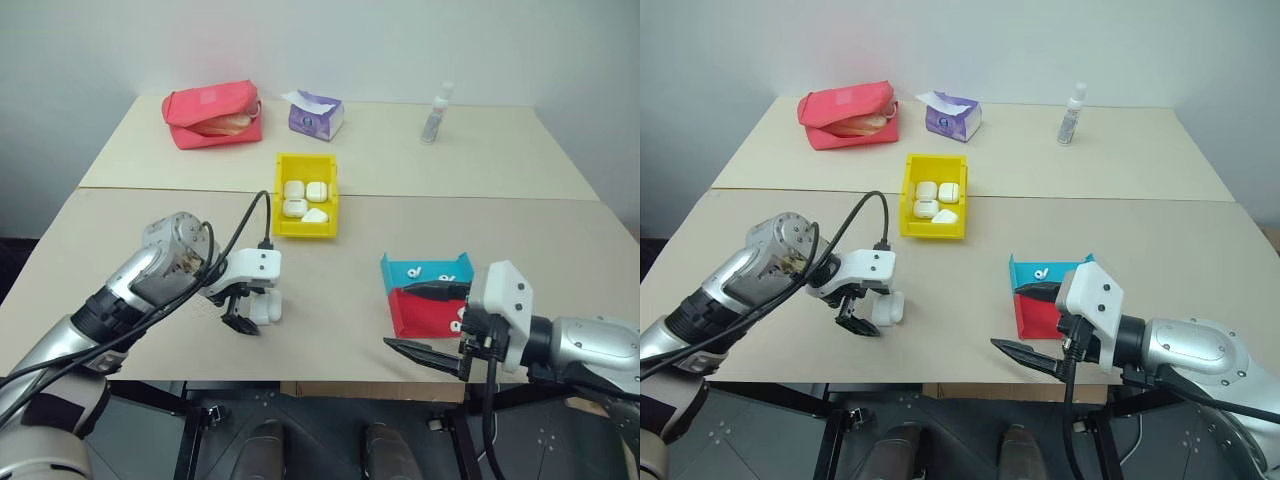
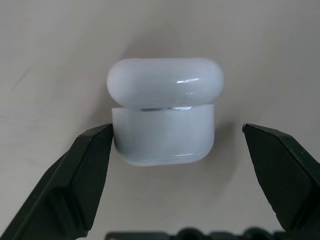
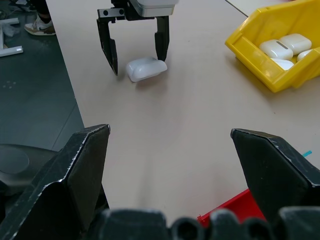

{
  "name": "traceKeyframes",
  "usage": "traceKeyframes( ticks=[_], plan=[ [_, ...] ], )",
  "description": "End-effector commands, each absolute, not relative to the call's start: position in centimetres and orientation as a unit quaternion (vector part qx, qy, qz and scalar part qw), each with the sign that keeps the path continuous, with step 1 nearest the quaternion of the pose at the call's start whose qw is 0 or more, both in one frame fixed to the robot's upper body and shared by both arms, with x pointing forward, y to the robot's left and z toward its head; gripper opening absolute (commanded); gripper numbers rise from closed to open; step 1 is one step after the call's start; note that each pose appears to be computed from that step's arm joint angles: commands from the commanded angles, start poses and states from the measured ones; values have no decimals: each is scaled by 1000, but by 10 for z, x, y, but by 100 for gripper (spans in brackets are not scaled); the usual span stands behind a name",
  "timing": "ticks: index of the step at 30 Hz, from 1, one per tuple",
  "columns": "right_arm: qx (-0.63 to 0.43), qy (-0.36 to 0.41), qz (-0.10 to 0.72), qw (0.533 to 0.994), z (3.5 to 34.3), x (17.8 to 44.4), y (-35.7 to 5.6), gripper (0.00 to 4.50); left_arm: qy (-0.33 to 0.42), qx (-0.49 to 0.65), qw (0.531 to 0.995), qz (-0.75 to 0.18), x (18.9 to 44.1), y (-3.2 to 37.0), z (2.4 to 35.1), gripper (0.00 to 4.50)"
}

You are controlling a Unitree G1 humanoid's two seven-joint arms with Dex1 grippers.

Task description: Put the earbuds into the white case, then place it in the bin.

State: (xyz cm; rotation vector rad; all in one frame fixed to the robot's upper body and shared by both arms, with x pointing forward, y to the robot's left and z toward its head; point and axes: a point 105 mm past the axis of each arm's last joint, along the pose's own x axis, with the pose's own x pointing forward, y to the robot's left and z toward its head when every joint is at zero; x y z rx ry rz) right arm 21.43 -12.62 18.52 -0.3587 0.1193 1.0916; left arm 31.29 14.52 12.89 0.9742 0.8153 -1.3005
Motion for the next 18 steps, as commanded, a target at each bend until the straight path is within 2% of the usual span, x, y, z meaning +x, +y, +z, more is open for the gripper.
traceKeyframes(
  ticks=[1, 18],
  plan=[
    [-184, 39, 522, 832, 194, 209, -124, 450, 333, 450, 614, -557, 316, 140, 136, 447],
    [-181, 35, 523, 832, 192, 209, -122, 450, 341, 484, 584, -556, 313, 131, 136, 447]
  ],
)
